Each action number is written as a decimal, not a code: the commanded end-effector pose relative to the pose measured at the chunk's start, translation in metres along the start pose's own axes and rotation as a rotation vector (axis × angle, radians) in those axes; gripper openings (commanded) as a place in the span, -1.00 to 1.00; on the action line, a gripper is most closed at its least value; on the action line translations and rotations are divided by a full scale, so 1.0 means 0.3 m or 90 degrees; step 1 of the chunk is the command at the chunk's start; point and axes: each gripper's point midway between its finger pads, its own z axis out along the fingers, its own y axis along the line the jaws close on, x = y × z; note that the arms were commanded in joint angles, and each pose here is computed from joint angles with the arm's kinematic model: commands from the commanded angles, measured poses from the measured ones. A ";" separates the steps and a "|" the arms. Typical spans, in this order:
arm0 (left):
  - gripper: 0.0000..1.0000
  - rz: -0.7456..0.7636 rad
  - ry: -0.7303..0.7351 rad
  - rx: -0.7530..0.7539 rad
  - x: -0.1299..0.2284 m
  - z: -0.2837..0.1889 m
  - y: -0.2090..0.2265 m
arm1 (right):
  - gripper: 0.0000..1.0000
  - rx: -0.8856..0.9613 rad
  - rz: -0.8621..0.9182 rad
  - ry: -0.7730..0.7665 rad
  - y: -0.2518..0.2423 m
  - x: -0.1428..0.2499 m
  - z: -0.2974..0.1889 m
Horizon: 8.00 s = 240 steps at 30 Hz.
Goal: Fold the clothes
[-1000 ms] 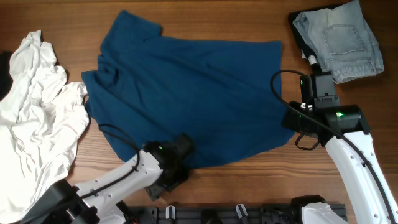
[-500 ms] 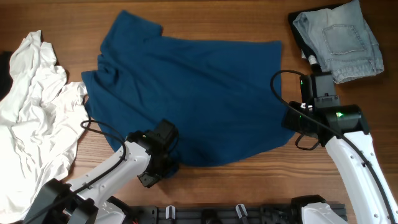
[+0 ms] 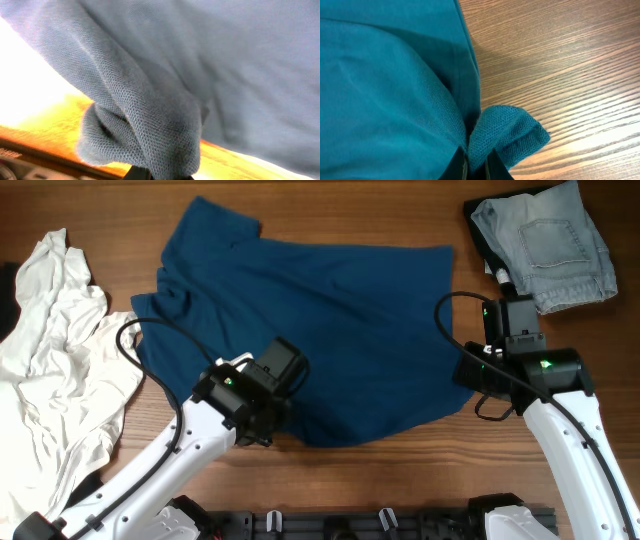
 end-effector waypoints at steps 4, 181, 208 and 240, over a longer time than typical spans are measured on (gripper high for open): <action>-0.92 -0.008 -0.123 -0.020 -0.100 -0.070 0.041 | -0.91 0.005 -0.004 -0.055 0.004 -0.072 -0.036; -0.92 -0.243 -0.231 0.038 -0.398 -0.072 0.239 | -0.91 0.040 0.329 0.305 -0.248 0.191 0.080; -0.92 -0.256 -0.271 0.001 -0.659 0.087 0.270 | -0.92 0.083 0.119 0.139 -0.015 -0.158 0.227; 0.17 -0.148 -0.303 0.166 -0.853 0.087 0.020 | 0.50 -0.013 -0.040 0.103 0.102 -0.327 0.186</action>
